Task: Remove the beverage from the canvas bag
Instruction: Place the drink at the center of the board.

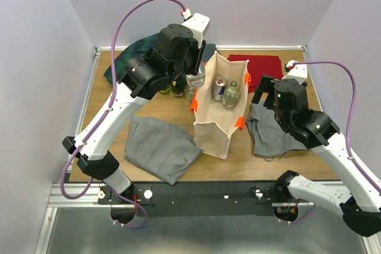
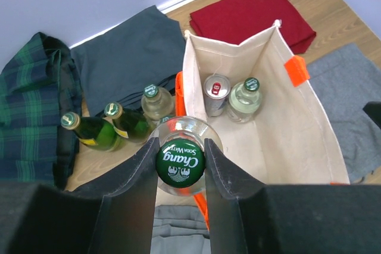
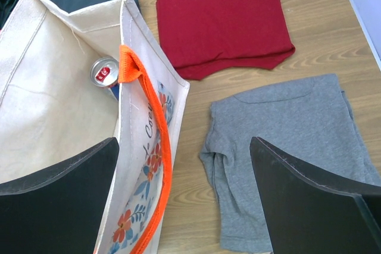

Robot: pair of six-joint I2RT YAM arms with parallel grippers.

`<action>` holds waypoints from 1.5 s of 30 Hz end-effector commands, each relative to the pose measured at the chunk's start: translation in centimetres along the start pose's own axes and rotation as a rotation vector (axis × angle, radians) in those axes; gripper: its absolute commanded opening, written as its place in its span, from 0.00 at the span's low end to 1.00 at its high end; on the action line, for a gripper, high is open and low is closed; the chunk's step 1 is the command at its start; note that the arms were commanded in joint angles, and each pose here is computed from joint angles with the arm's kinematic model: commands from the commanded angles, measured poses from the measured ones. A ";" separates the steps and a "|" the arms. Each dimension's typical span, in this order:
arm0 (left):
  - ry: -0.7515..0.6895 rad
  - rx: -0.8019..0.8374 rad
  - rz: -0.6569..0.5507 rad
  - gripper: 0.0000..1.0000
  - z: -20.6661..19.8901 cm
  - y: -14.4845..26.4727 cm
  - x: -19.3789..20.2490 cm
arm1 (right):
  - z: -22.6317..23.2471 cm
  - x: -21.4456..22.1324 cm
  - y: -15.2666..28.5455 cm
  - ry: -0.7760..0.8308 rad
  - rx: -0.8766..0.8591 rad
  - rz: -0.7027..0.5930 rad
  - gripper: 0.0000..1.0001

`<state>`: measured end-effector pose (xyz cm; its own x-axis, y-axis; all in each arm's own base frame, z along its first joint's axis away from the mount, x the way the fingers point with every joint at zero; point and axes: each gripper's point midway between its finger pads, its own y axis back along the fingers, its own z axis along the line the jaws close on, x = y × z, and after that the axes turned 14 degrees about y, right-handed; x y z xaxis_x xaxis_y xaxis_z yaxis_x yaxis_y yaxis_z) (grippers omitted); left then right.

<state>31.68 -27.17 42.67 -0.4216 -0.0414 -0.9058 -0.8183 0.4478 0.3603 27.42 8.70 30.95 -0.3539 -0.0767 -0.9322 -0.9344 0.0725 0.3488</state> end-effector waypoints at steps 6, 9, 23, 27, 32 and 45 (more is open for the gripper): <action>0.072 -0.067 -0.243 0.00 1.9 3.3 -5.9 | 0.5 -0.6 -0.1 -0.023 -0.015 -0.020 1.00; 0.084 -0.107 -0.246 0.00 2.8 3.2 -5.7 | 0.5 -0.6 -0.1 -0.021 -0.015 -0.020 1.00; 0.148 -0.206 -0.238 0.00 6.6 1.6 -3.8 | 0.8 -0.5 -0.3 -0.016 -0.022 -0.014 1.00; 0.156 -0.216 -0.220 0.00 7.3 0.9 -2.9 | 0.9 -0.5 -0.3 -0.016 -0.023 -0.014 1.00; 0.171 -0.239 -0.202 0.00 8.4 -0.3 -1.6 | 0.8 -0.6 -0.3 -0.017 -0.023 -0.014 1.00; 0.192 -0.262 -0.167 0.00 10.2 -4.0 2.4 | 0.8 -0.4 -0.4 -0.012 -0.017 -0.007 1.00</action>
<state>36.79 -19.61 31.32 -0.4958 -0.1244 -0.8595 -0.8668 0.1315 0.4809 27.82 9.18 30.90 -0.3519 -0.0738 -0.9331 -0.9355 0.0623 0.3478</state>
